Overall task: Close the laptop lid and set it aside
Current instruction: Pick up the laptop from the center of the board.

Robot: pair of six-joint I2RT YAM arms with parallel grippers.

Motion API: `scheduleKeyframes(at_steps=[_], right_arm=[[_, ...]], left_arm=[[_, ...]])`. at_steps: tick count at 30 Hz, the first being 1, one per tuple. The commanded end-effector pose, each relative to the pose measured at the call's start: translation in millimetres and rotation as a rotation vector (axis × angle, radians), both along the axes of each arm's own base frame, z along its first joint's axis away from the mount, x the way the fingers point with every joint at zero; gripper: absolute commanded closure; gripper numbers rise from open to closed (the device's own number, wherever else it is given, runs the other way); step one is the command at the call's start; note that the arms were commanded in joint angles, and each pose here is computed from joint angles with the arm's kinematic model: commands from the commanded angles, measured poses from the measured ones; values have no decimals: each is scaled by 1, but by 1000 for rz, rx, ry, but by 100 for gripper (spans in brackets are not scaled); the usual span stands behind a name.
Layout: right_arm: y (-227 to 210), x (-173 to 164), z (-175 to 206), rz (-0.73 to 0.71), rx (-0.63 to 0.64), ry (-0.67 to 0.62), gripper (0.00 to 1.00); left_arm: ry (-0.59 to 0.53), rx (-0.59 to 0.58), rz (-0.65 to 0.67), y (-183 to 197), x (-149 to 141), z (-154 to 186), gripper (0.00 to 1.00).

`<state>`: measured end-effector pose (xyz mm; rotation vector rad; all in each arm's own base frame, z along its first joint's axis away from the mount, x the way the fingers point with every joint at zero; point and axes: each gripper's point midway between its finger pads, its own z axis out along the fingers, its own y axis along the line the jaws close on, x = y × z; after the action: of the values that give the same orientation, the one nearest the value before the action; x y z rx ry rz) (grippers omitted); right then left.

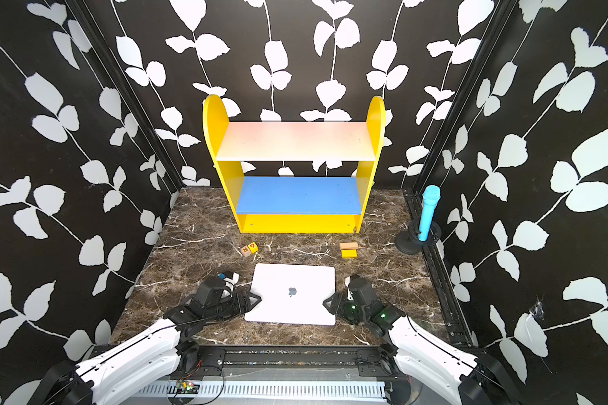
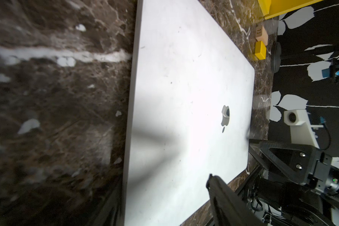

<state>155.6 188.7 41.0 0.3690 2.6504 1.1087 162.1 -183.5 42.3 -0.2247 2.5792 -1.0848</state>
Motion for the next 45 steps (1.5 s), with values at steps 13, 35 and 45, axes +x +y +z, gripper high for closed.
scheduleKeyframes(at_steps=[13,35,45], right_arm=[[38,19,71,45,283,-173,45],[36,23,74,9,306,-185,44],[32,23,74,-5,296,-189,37]], left_arm=[[-71,-236,-88,-31,-4,43,35],[-125,-315,-68,-32,-1,62,48],[-131,-318,-59,-32,1,65,67]])
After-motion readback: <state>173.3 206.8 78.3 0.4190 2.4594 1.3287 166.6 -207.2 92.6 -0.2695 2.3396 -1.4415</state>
